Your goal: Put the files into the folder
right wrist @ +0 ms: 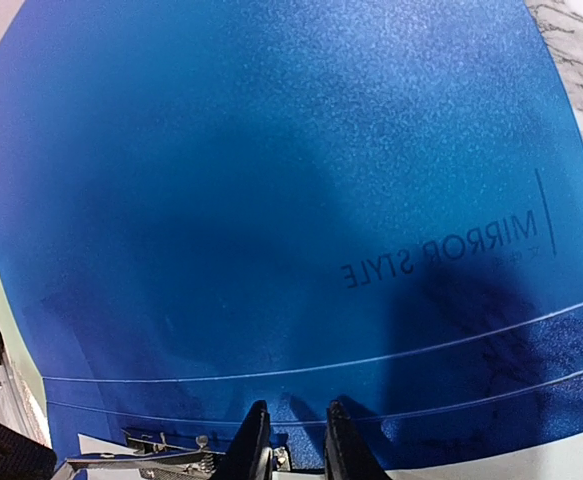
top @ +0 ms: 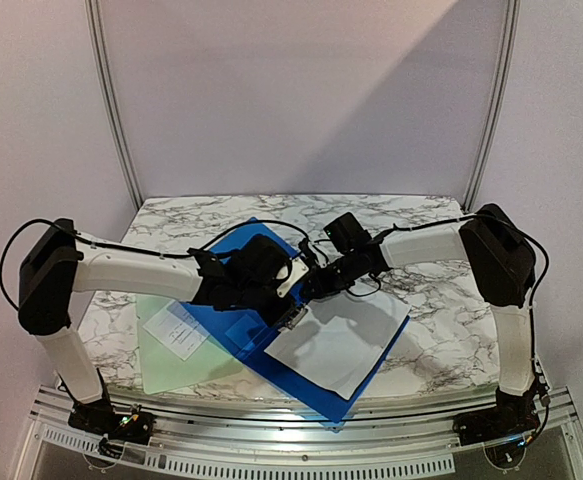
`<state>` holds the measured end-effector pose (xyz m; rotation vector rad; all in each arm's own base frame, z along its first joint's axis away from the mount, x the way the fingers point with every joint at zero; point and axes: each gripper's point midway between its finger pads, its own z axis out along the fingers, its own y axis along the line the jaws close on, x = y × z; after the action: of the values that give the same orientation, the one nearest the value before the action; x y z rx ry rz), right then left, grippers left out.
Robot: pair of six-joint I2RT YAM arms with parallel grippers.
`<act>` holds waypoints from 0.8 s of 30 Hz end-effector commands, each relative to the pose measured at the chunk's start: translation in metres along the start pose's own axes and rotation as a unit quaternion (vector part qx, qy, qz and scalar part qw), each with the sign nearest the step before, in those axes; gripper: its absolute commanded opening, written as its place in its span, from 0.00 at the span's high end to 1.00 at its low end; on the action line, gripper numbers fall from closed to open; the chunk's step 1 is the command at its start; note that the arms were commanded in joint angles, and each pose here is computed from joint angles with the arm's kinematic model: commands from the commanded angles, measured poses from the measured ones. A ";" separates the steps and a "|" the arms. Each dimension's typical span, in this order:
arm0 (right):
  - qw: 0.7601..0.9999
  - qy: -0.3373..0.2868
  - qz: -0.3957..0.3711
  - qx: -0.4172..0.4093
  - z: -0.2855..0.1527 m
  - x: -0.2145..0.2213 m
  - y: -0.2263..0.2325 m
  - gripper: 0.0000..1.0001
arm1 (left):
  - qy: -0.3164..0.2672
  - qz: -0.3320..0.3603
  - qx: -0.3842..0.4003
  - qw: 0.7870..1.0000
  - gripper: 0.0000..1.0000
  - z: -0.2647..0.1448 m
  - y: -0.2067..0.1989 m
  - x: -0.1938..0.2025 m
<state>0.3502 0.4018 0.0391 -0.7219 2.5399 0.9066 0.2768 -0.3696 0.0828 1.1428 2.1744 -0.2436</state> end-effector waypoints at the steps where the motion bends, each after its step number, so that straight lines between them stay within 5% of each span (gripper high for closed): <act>1: 1.000 -0.002 -0.004 -0.005 0.005 -0.003 -0.003 0.82 | 0.003 0.012 -0.001 1.000 0.77 0.003 0.001 -0.004; 14: 1.000 0.003 -0.002 -0.002 0.007 -0.001 -0.009 0.84 | 0.019 0.017 -0.005 1.000 0.82 0.006 0.002 0.004; 24: 1.000 0.007 0.002 0.000 0.009 0.001 -0.011 0.85 | 0.015 0.011 0.000 1.000 0.99 0.007 -0.001 0.001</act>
<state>0.3532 0.4012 0.0384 -0.7216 2.5335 0.9216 0.2790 -0.3718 0.0814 1.1691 2.1715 -0.2236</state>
